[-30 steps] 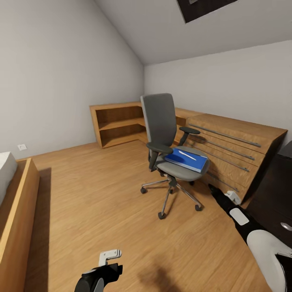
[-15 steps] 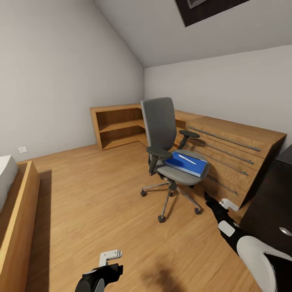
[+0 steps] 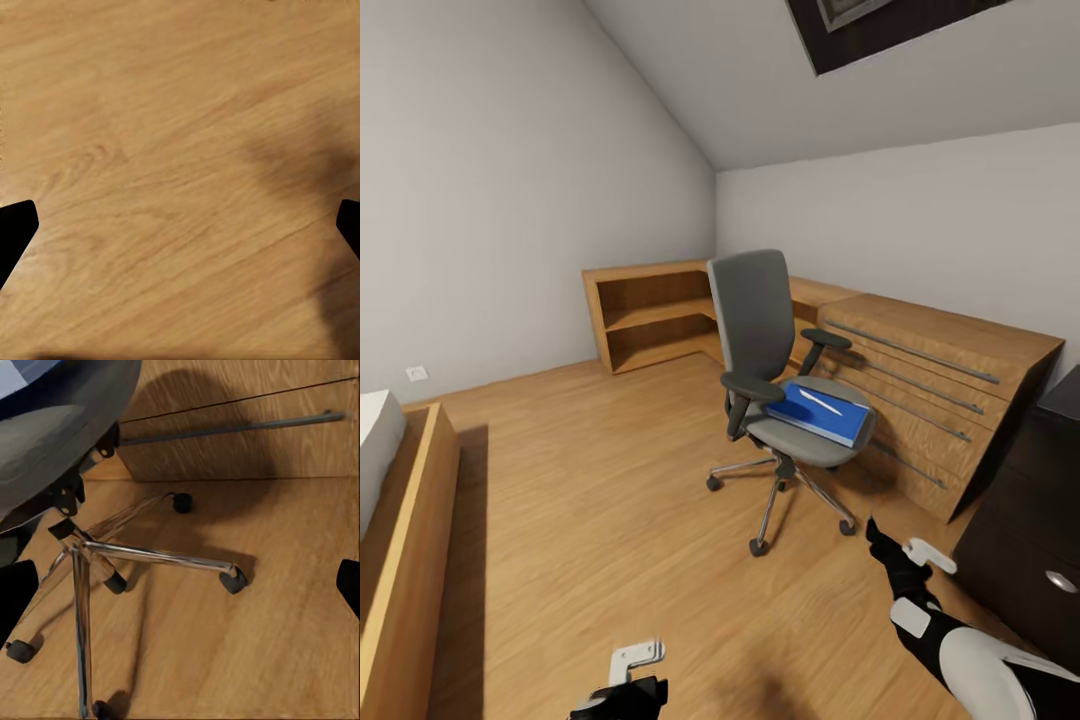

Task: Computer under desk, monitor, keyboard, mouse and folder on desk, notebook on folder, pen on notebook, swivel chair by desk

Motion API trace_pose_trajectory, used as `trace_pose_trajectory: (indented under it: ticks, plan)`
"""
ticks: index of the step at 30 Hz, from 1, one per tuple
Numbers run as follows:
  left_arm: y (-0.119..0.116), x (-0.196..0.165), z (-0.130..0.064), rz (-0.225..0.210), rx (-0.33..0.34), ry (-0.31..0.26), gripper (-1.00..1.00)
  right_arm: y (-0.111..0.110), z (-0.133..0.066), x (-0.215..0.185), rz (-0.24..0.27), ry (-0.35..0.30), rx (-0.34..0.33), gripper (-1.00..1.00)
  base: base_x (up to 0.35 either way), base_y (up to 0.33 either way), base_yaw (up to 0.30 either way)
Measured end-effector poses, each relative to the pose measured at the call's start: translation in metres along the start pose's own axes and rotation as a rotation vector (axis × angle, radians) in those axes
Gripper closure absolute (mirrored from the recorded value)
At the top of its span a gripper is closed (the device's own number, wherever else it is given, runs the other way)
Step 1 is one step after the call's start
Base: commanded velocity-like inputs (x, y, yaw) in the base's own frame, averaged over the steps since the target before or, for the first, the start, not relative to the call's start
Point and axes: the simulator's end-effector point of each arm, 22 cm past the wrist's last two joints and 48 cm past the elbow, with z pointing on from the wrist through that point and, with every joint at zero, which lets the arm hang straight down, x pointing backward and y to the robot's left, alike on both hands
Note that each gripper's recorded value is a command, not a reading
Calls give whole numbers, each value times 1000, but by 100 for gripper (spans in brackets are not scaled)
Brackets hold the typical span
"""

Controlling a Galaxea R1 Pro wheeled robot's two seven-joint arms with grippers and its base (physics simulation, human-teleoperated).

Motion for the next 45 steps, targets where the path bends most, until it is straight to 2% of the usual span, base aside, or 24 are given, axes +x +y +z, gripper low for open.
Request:
trace_pose_trajectory:
  ticks: [4,10,14,15,18,22,29,36,43,44,45]
  plan:
    - [6,11,4,-12,-19,-20,-100,-7,-16,12,-46,0,48,-100,0,0,0]
    - [11,25,1,-15,-36,0,-100,-18,-43,40,-75,44,116,-100,0,0,0]
    - [16,42,-2,-11,-49,42,-100,-39,-68,61,-87,82,199,-100,0,0,0]
    - [18,51,-2,-9,-54,63,-100,-49,-77,68,-92,96,232,-100,0,0,0]
    - [22,71,-5,-4,-63,111,-100,-66,-96,79,-109,123,275,-100,0,0,0]
    - [28,84,-11,2,-73,147,-100,-79,-113,85,-130,149,301,-100,0,0,0]
    - [42,104,-21,6,-102,170,-100,-94,-136,85,-155,165,326,-100,0,0,0]
    - [72,100,-30,4,-150,105,-100,-98,-151,81,-168,180,338,-100,0,0,0]
    - [86,97,-43,10,-173,96,-100,-94,-161,76,-185,199,331,-100,0,0,0]
    - [87,96,-44,10,-175,95,-100,-92,-162,76,-193,202,324,-100,0,0,0]
    - [87,95,-46,9,-177,94,-100,-90,-164,77,-223,212,301,-100,0,0,0]
